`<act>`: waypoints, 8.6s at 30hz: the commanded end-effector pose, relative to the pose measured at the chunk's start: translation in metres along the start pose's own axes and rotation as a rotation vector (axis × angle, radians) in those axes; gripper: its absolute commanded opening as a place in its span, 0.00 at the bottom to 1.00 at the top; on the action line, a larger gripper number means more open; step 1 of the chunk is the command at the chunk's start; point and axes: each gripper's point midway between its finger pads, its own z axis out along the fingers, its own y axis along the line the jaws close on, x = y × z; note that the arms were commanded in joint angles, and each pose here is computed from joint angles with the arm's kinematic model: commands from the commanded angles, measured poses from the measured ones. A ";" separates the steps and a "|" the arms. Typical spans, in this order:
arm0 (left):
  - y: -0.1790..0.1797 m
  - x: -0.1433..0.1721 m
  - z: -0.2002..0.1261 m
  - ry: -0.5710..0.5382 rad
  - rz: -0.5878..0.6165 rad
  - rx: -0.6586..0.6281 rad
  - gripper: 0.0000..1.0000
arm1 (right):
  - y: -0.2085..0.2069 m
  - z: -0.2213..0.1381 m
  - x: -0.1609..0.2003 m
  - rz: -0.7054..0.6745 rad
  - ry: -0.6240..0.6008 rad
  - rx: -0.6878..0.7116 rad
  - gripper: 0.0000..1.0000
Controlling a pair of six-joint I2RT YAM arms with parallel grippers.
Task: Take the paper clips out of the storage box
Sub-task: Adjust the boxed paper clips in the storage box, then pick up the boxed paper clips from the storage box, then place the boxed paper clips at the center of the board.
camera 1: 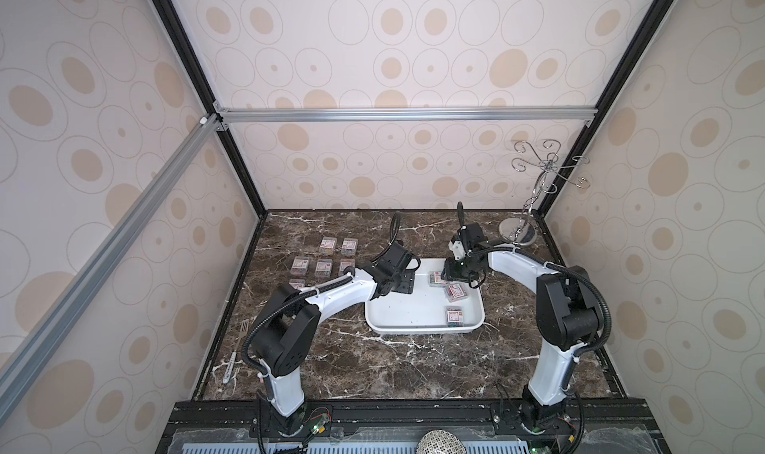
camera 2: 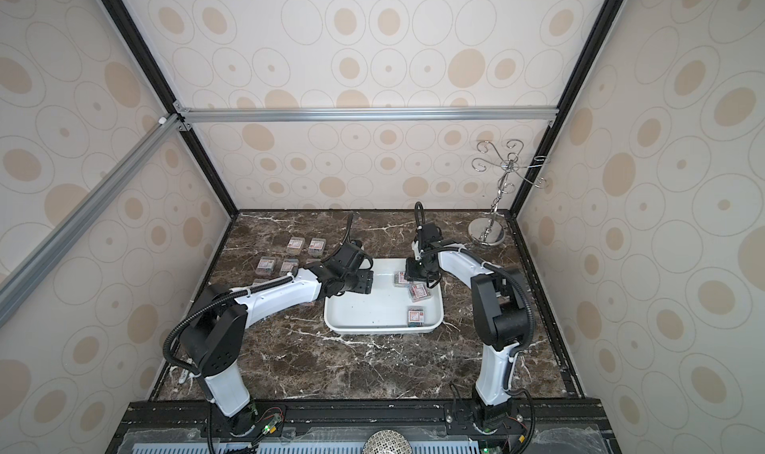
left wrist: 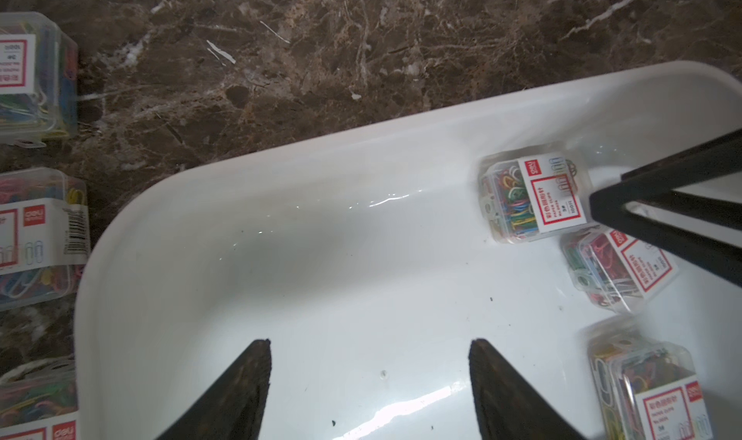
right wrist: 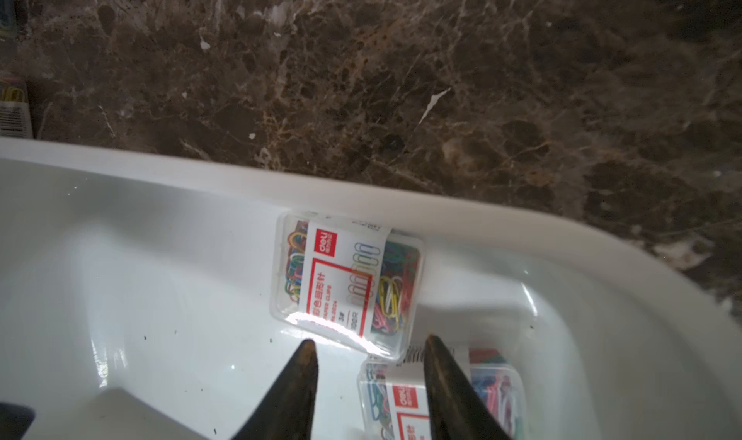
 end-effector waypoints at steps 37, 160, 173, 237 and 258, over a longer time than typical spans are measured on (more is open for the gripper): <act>0.006 -0.013 -0.032 -0.057 -0.005 0.009 0.77 | 0.058 0.001 0.020 -0.238 -0.011 -0.084 0.58; -0.037 0.010 0.085 0.110 0.095 -0.155 0.61 | 0.006 -0.057 0.072 -0.041 -0.112 -0.209 0.57; -0.043 -0.012 0.059 0.078 0.142 -0.125 0.58 | 0.003 -0.057 0.072 -0.038 -0.116 -0.198 0.56; 0.228 -0.167 0.047 -0.014 0.040 -0.287 0.54 | -0.029 -0.079 0.071 -0.006 -0.107 -0.110 0.56; 0.344 -0.138 0.053 0.087 0.105 -0.336 0.54 | -0.029 -0.073 0.072 0.000 -0.070 -0.115 0.56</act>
